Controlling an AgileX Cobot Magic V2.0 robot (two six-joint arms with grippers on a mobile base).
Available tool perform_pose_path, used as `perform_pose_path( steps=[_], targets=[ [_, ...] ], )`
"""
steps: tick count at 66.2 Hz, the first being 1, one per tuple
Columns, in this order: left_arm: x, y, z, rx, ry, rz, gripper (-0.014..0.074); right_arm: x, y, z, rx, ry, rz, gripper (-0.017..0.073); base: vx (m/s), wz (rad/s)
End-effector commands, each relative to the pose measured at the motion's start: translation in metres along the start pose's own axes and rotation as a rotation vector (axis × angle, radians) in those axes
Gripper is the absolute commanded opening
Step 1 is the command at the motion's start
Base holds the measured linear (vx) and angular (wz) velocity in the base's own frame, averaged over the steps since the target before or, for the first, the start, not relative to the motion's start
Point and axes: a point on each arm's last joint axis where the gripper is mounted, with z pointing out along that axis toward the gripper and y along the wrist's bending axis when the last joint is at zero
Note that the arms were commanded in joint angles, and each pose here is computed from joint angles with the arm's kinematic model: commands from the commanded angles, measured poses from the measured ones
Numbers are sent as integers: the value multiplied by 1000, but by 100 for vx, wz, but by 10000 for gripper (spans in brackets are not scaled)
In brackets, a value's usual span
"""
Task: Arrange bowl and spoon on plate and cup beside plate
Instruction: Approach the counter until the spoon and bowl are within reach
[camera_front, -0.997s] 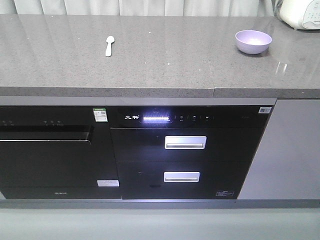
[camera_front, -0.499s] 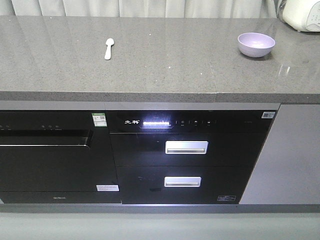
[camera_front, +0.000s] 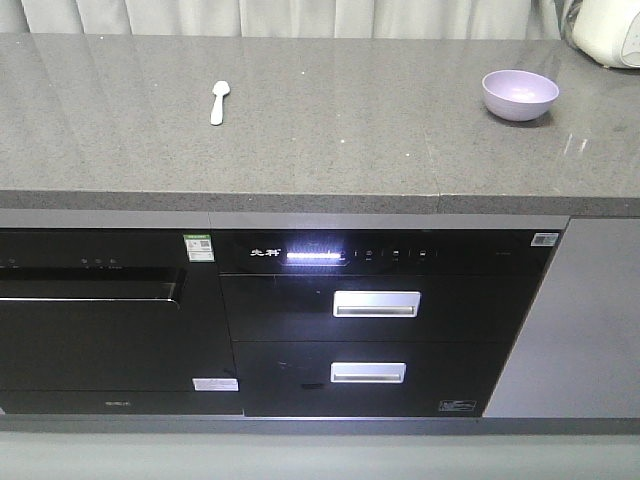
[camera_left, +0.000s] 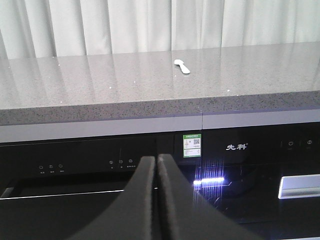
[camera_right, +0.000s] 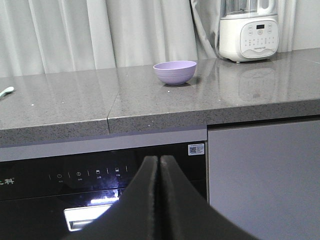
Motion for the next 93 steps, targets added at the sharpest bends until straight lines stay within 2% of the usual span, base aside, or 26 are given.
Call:
perform_pose_path(
  steps=[1,93],
  targets=[
    [2,0,0,4,-65,-11,-6,-2,0,0,-3,-73,-10,-5,4,0],
    [2,0,0,4,-65,-11,-6,-2,0,0,-3,-73,-10,-5,5,0]
  ],
)
